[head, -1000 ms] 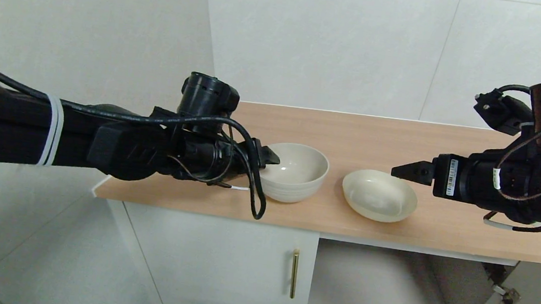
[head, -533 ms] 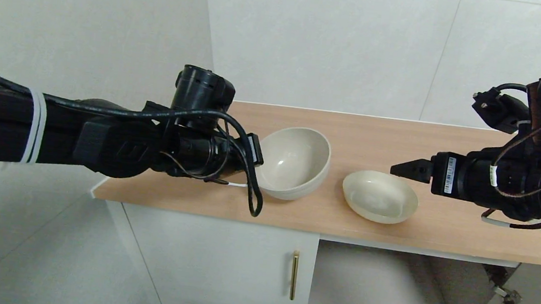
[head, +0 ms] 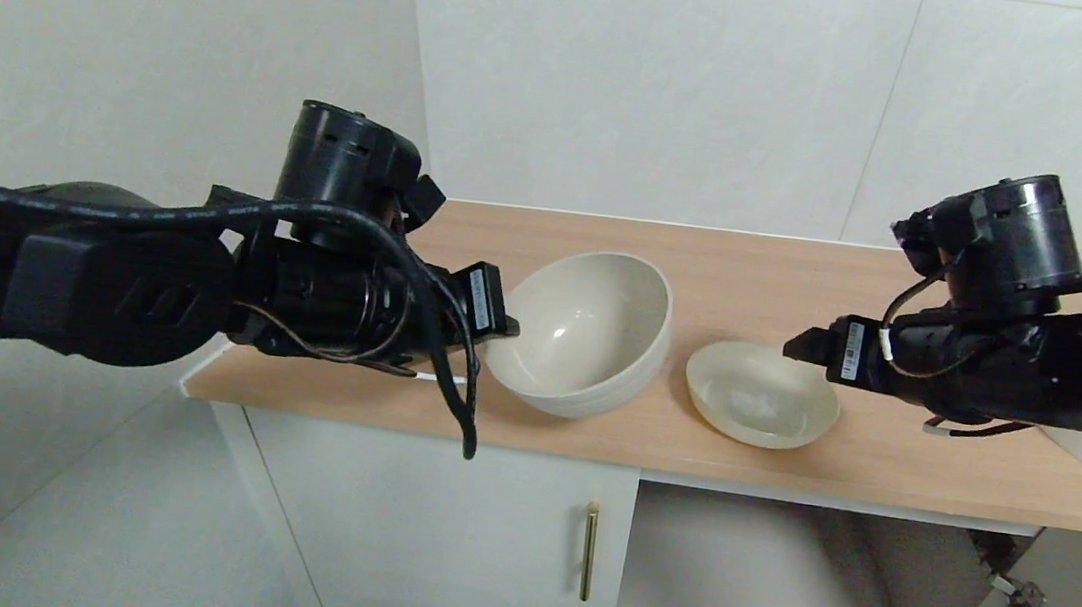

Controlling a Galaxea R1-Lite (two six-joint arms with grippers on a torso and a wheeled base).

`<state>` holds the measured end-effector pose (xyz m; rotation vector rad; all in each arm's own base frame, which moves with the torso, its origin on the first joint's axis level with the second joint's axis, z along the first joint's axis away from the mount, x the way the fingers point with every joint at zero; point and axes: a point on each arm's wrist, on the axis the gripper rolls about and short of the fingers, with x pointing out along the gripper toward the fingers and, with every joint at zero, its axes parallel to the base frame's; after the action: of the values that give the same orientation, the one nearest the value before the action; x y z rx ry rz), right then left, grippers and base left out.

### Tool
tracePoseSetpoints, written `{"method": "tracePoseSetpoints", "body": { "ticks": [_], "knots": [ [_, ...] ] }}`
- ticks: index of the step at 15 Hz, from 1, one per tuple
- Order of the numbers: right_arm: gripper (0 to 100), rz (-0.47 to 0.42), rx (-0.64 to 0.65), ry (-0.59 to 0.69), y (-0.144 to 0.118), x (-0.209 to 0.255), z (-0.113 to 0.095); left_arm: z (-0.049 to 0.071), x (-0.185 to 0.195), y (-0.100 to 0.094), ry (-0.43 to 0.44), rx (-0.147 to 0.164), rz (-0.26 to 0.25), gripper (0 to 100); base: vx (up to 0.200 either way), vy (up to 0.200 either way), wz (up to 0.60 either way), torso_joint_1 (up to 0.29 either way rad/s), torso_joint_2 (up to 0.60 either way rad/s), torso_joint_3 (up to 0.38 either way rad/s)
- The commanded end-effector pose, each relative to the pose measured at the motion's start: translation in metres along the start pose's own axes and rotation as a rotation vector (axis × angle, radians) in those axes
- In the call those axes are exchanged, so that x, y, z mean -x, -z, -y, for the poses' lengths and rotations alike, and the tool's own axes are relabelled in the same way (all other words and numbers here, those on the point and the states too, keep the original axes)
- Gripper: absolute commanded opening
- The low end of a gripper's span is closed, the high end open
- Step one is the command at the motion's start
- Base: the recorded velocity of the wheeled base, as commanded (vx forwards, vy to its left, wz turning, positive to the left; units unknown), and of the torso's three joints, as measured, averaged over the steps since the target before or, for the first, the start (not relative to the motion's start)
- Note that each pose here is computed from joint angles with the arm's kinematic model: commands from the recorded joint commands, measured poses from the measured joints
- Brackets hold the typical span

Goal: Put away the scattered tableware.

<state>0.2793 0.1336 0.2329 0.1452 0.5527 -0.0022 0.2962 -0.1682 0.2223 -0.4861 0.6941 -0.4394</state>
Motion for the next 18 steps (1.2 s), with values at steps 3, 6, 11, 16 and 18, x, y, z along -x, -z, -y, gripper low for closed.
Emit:
{"method": "tracePoseSetpoints", "body": {
  "ticks": [3, 6, 11, 16, 18],
  "knots": [
    [100, -0.063, 0.024, 0.083, 0.014, -0.038, -0.003, 0.004, 0.019, -0.001, 0.039, -0.006, 0.01, 0, 0.0, 0.0, 0.0, 0.0, 0.0, 0.0],
    [100, -0.076, 0.025, 0.097, 0.016, -0.046, -0.001, 0.003, 0.018, 0.0, 0.038, -0.006, 0.009, 0, 0.0, 0.0, 0.0, 0.0, 0.0, 0.0],
    [0, -0.089, 0.026, 0.099, 0.018, -0.052, -0.002, 0.003, 0.02, -0.001, 0.038, -0.005, 0.013, 0, 0.0, 0.0, 0.0, 0.0, 0.0, 0.0],
    [0, -0.069, -0.004, 0.099, 0.01, -0.047, 0.003, 0.004, 0.026, -0.003, 0.043, -0.004, 0.025, 0, 0.0, 0.0, 0.0, 0.0, 0.0, 0.0],
    [0, -0.045, -0.025, 0.049, 0.0, -0.03, 0.007, 0.002, 0.034, 0.001, 0.033, -0.007, 0.032, 0, 0.0, 0.0, 0.0, 0.0, 0.0, 0.0]
  ]
}}
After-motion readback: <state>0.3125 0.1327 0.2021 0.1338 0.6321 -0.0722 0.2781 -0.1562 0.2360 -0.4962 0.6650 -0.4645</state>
